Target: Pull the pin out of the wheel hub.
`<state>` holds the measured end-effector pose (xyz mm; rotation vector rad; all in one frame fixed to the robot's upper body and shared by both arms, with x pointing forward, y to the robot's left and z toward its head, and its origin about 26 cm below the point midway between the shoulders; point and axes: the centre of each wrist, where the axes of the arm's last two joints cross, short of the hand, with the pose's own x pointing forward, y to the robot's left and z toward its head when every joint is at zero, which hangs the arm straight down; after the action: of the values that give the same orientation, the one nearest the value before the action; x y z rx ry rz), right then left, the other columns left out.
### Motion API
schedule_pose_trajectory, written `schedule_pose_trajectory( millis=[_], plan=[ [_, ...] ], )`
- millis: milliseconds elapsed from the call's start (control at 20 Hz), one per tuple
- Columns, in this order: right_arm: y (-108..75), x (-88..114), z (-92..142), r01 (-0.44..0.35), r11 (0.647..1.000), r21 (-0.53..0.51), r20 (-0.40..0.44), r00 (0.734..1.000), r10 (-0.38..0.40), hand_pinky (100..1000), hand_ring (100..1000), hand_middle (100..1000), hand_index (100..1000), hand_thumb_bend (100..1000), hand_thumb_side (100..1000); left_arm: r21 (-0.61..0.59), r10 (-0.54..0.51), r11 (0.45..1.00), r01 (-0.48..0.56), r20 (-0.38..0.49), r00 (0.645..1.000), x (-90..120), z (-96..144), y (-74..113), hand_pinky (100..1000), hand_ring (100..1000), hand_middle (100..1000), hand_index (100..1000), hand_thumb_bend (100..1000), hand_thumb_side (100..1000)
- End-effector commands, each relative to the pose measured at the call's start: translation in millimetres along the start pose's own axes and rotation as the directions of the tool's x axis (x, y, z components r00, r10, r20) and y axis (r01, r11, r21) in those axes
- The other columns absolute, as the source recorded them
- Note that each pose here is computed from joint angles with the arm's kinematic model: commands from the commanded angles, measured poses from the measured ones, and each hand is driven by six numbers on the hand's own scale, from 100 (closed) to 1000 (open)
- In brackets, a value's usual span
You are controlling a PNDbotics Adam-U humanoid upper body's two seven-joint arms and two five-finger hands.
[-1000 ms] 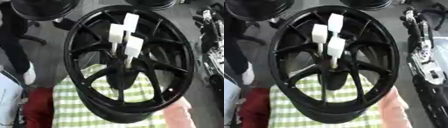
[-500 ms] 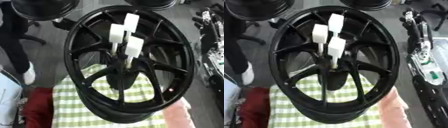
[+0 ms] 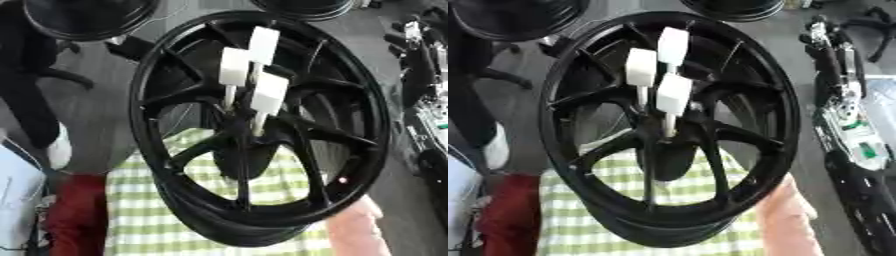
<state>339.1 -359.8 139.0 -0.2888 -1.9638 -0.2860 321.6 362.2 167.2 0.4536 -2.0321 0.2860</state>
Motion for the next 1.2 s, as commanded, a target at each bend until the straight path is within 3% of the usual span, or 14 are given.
schedule_pose_trajectory(
  millis=[50, 200, 450, 700, 850, 1200],
  plan=[
    [-3.3, 12.7, -5.5, -0.017, 1.0, 0.006, 0.042, 0.999, 0.017, 930, 799, 761, 796, 100, 573, -0.03, -0.046, 0.998, 0.048, 0.067, 0.997, 17.3, -9.1, 3.8, 685, 892, 927, 905, 260, 894],
    [-5.7, 12.4, -4.8, -0.028, 1.0, 0.006, 0.039, 0.999, 0.028, 930, 799, 761, 796, 100, 603, -0.113, -0.151, 0.979, 0.168, 0.145, 0.978, 39.8, -19.2, 4.4, 687, 882, 913, 903, 228, 861],
    [-9.0, 12.9, -3.9, -0.042, 0.999, 0.005, 0.038, 0.998, 0.042, 929, 799, 761, 796, 100, 575, -0.248, -0.314, 0.895, 0.371, 0.242, 0.918, 78.1, -30.9, 3.3, 693, 874, 900, 904, 218, 838],
    [-9.9, 13.7, -2.8, -0.045, 0.999, 0.006, 0.042, 0.998, 0.044, 929, 800, 762, 797, 100, 572, -0.33, -0.403, 0.811, 0.484, 0.285, 0.87, 106.3, -35.6, 0.7, 709, 869, 894, 907, 227, 834],
    [-10.3, 12.7, -2.0, -0.044, 0.999, 0.011, 0.037, 0.998, 0.044, 930, 803, 766, 800, 100, 573, -0.434, -0.498, 0.683, 0.588, 0.313, 0.809, 124.1, -38.4, -3.0, 720, 870, 895, 911, 220, 850],
    [-14.0, 9.2, -0.5, -0.05, 0.999, 0.011, 0.02, 0.999, 0.05, 929, 800, 764, 798, 100, 579, -0.596, -0.602, 0.394, 0.699, 0.408, 0.687, 159.1, -41.9, -12.6, 754, 868, 889, 919, 194, 902]
  ],
)
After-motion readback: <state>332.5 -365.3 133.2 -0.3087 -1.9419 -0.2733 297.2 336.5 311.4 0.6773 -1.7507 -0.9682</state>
